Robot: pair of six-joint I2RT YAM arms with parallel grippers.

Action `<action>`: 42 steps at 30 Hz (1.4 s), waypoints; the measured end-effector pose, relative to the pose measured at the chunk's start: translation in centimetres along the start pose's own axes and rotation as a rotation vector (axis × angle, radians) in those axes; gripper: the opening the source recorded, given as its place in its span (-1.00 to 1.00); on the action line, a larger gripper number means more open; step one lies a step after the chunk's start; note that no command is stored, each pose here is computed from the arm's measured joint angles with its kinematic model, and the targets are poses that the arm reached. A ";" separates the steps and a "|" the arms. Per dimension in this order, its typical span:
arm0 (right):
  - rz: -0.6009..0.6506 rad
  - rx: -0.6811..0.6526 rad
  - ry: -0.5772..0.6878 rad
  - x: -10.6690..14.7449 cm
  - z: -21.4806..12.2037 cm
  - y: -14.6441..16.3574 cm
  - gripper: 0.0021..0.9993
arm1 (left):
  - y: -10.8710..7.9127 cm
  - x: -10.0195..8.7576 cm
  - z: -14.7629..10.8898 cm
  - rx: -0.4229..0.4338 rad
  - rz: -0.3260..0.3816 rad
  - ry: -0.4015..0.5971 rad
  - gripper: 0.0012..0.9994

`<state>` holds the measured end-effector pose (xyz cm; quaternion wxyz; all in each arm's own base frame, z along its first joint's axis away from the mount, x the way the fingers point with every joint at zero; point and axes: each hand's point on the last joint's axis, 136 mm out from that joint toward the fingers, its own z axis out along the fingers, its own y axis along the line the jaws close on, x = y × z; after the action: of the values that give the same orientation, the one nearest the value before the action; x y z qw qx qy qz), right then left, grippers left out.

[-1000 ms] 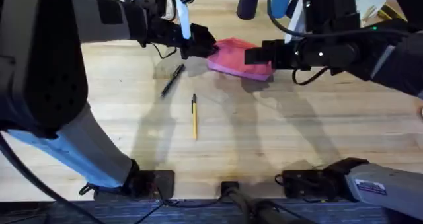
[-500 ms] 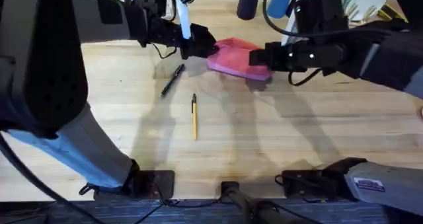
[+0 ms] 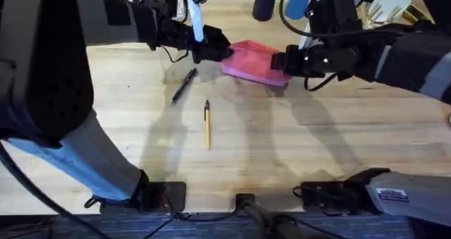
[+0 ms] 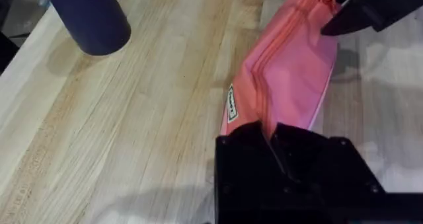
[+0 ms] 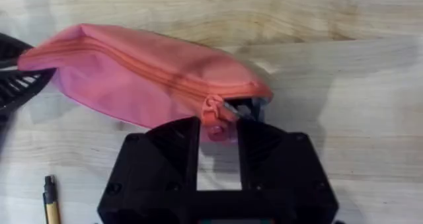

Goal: Unzip the bag, pick up the pens from the table one at a time and place them inside, then zip the bag closed.

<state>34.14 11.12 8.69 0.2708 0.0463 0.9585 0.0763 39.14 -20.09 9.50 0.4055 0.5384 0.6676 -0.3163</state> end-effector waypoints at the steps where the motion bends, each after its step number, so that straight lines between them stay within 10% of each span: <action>1: -0.001 0.001 0.004 0.1 0.0 0.0 -0.37 | 0.0 0.0 0.0 0.000 0.000 0.000 -0.92; 15: 0.009 -0.013 -0.024 -0.1 -2.9 0.0 -0.65 | 0.0 0.0 0.0 0.002 0.000 -0.002 -0.92; 31: 0.009 -0.021 -0.077 -1.6 -1.9 0.4 -0.32 | 0.0 0.0 0.0 0.002 0.000 -0.002 -0.92; 35: 0.002 -0.004 -0.048 -1.0 -0.8 0.2 -0.88 | 0.0 0.0 0.0 0.002 0.000 -0.002 -0.92; 42: -0.001 0.004 -0.048 -1.0 -0.7 0.1 -0.94 | 0.0 0.0 0.0 0.002 0.000 -0.002 -0.92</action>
<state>34.60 10.98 9.78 0.2935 0.0481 0.9520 0.0728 39.11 -20.12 9.53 0.4058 0.5384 0.6668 -0.3175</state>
